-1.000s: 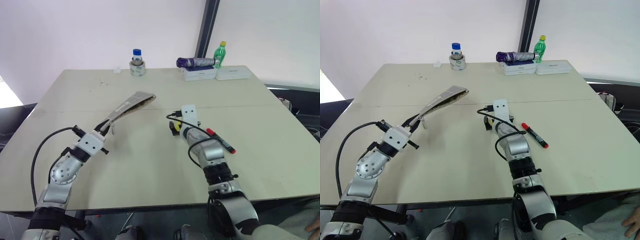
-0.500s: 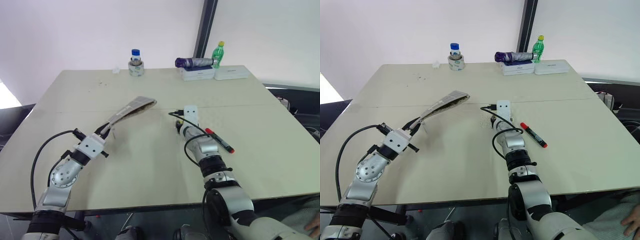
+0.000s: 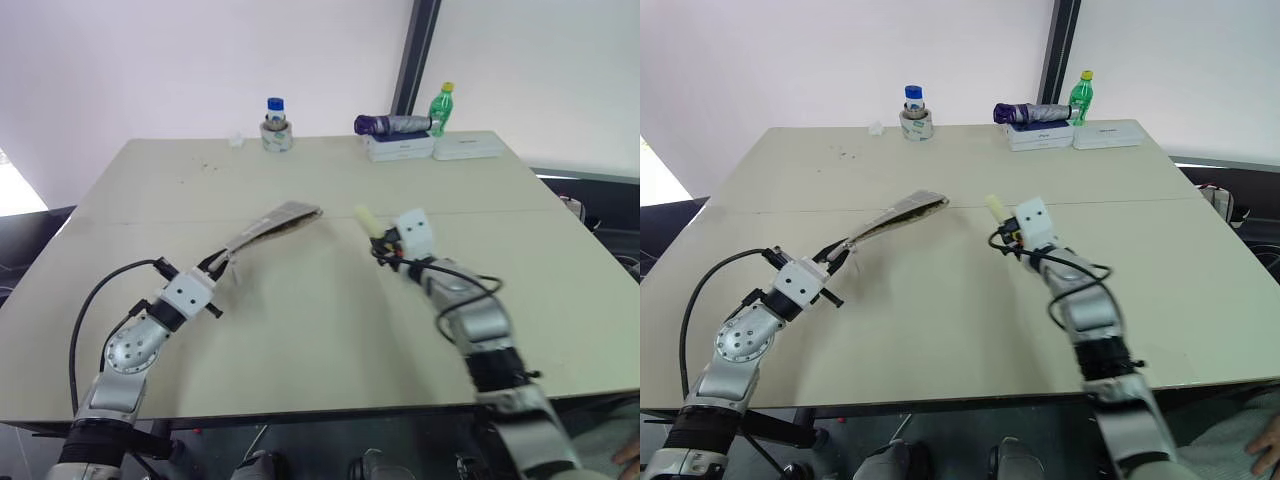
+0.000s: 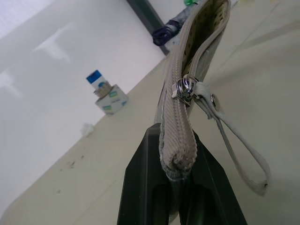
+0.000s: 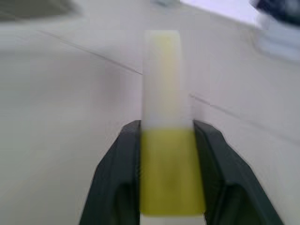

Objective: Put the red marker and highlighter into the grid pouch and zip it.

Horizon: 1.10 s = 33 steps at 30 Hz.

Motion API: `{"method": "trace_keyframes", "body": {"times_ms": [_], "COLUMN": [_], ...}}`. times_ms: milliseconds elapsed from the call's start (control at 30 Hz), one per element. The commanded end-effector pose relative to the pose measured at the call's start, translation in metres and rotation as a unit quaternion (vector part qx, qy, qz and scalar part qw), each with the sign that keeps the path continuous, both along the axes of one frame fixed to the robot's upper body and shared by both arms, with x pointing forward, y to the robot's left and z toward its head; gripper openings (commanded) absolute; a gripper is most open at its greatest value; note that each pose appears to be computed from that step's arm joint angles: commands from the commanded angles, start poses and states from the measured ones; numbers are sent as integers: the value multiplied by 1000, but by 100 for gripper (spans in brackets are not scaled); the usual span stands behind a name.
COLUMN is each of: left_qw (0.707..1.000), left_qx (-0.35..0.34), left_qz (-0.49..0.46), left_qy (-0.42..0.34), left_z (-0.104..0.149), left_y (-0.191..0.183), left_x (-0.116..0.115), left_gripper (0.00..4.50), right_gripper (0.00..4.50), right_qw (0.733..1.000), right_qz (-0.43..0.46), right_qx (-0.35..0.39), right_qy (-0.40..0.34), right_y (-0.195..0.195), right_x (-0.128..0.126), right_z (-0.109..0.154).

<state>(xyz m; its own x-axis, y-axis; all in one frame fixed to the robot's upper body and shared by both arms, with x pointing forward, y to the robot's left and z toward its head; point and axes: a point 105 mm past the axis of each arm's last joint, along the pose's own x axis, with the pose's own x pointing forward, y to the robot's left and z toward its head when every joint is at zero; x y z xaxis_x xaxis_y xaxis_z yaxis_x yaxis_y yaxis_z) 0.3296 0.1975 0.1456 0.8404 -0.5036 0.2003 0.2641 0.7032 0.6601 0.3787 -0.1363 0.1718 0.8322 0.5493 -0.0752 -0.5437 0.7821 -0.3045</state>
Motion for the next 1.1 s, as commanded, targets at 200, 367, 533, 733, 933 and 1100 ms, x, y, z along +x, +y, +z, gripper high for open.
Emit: {"method": "trace_keyframes", "body": {"times_ms": [200,367,533,733,933,1100], "left_qw": [996,996,995,995,991,979], "left_qx": [-7,2,9,18,63,143], "left_qz": [-66,-72,-82,-85,-105,-144], "left_qy": [53,55,52,49,47,36], "left_z": [1,9,9,8,3,3], "left_y": [-8,-6,-11,-14,-22,-36], "left_x": [6,12,9,6,1,-2], "left_gripper": [0,0,0,0,0,0], "right_gripper": [95,95,95,95,95,95], "right_qw": [969,965,966,963,947,909], "right_qz": [217,184,160,158,178,226], "right_qx": [-112,-173,-185,-204,-244,-318], "right_qy": [-36,-76,-79,-82,-108,-146], "right_y": [31,40,42,43,54,76], "right_x": [-50,-30,-18,-12,-11,-19], "right_z": [23,18,13,9,10,5]}}
